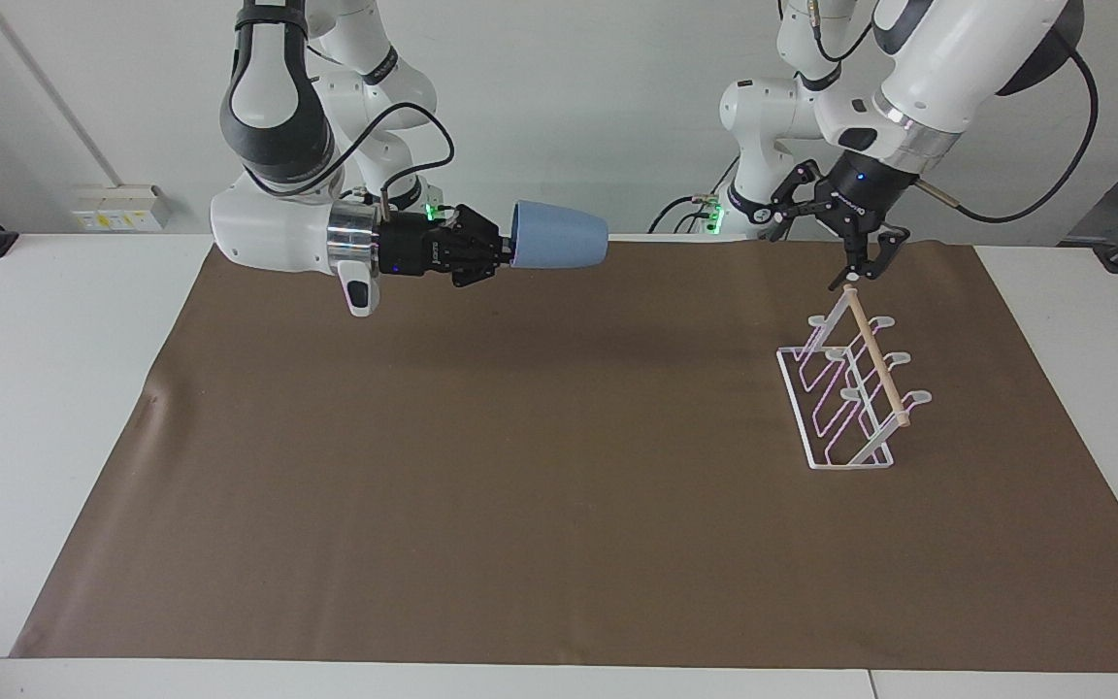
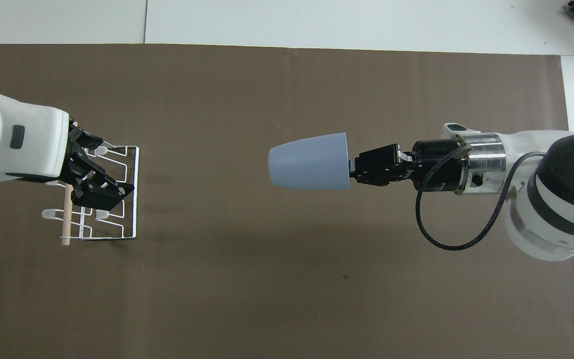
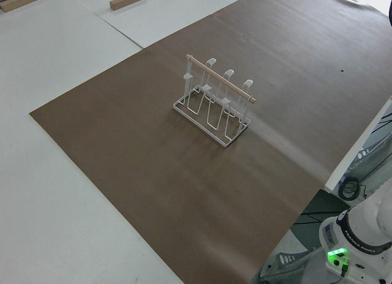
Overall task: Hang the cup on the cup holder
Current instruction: 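Lift the cup with the right gripper while the left gripper approaches, then grasp the cup rim with the left gripper while the right gripper holds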
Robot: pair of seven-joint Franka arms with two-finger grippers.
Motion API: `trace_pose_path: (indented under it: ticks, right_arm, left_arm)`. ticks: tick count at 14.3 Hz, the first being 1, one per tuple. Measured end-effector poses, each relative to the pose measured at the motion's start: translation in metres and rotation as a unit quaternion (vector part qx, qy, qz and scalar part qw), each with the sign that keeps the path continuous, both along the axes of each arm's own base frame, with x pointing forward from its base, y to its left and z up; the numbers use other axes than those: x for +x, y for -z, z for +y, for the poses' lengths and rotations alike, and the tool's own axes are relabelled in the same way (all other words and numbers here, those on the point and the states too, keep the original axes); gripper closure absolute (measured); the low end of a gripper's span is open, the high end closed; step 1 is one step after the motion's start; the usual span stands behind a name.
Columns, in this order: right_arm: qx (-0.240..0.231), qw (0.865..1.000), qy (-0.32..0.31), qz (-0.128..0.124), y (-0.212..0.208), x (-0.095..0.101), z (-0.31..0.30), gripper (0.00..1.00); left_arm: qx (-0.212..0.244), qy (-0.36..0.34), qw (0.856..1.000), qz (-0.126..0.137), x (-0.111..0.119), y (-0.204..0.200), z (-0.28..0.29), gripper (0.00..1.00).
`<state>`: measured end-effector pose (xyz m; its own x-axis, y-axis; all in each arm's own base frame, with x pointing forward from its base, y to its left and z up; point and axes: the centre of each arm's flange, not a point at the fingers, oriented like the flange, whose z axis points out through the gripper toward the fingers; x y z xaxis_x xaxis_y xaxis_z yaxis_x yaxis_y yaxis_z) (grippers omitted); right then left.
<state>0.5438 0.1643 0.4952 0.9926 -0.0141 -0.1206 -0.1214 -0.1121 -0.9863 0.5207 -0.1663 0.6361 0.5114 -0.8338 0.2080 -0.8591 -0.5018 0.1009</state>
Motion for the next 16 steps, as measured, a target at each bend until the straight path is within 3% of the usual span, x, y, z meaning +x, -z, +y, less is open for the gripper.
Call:
trace_pose_path:
  ticks: [3,10,16]
  right_arm:
    - [0.018,1.0,0.018,0.011,0.003,-0.008,0.029,0.96]
    - [0.016,0.999,0.021,0.04,0.002,-0.022,0.063,0.96]
    - [0.015,0.999,0.018,0.042,0.005,-0.024,0.068,0.96]
  left_arm:
    - [-0.004,0.078,0.997,-0.012,-0.011,-0.001,-0.029,0.0]
    - [-0.034,0.162,0.985,-0.045,-0.046,-0.012,-0.114,0.0]
    - [-0.036,0.167,0.984,-0.053,-0.049,-0.014,-0.122,0.0]
